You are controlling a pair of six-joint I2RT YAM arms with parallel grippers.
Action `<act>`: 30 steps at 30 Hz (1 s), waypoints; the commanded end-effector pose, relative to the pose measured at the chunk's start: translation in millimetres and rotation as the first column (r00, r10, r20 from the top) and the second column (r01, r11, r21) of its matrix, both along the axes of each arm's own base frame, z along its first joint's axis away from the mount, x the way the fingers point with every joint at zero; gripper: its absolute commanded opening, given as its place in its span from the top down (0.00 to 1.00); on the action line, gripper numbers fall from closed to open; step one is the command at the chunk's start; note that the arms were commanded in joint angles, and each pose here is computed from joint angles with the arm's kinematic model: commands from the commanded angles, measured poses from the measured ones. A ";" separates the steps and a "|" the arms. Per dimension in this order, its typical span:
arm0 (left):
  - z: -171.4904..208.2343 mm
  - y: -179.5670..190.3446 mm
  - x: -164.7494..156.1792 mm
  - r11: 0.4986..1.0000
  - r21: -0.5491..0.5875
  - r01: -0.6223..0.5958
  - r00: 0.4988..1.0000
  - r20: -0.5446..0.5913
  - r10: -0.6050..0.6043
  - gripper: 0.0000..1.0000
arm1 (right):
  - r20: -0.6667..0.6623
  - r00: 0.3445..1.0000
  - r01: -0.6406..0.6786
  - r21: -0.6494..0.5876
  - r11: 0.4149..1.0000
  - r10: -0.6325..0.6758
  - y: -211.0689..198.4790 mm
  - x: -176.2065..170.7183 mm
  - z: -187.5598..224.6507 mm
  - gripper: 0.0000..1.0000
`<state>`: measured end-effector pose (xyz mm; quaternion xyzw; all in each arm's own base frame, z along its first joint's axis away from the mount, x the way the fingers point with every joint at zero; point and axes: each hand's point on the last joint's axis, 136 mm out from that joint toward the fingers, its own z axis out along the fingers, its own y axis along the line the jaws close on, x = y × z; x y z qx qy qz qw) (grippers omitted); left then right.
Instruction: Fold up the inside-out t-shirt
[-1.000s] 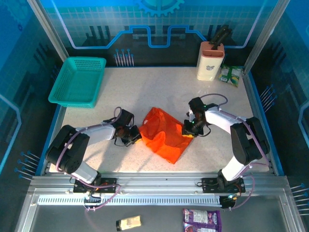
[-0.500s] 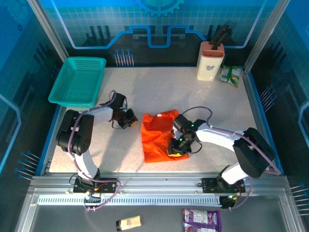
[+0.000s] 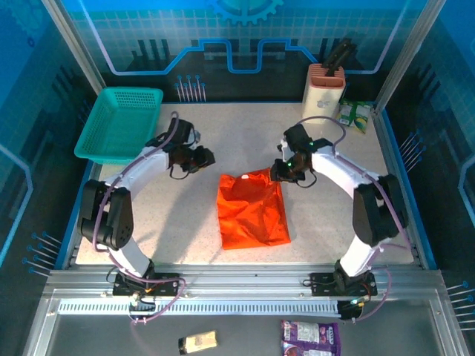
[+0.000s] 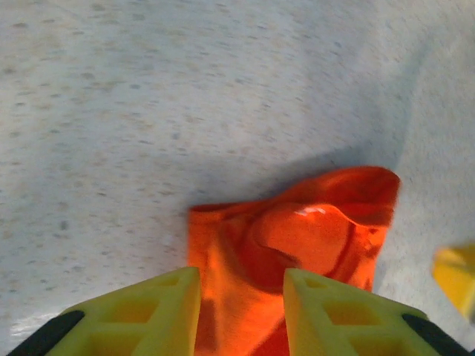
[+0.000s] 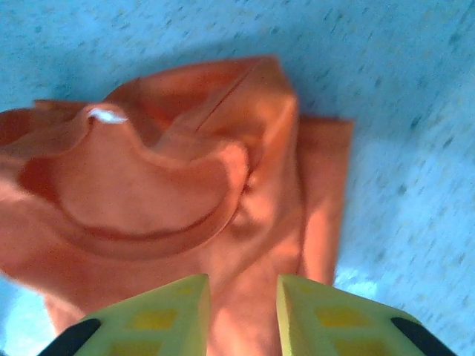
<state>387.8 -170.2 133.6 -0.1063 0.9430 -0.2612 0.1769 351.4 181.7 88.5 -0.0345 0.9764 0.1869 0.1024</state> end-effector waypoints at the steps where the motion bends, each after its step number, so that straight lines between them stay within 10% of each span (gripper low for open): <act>1: -5.3 -12.3 -19.7 0.983 0.138 0.125 0.992 -0.046 -0.119 0.60 | -0.018 0.995 -0.103 -0.025 0.994 0.103 -0.6 11.6 -12.5 0.66; 16: -52.3 -31.5 -32.4 0.944 0.203 0.261 0.956 -0.190 -0.224 0.57 | -0.032 0.993 -0.110 0.031 0.993 0.111 13.0 44.2 -40.2 0.64; 23: -49.9 -20.8 -20.9 0.950 0.250 0.189 0.978 -0.135 -0.159 0.87 | -0.014 0.995 -0.097 0.038 0.995 0.097 10.4 40.6 -21.6 0.98; 30: -30.4 -10.1 -8.1 0.989 0.138 0.059 0.998 -0.037 -0.055 0.99 | 0.036 0.999 -0.025 0.026 0.999 0.024 -7.8 15.5 20.6 1.00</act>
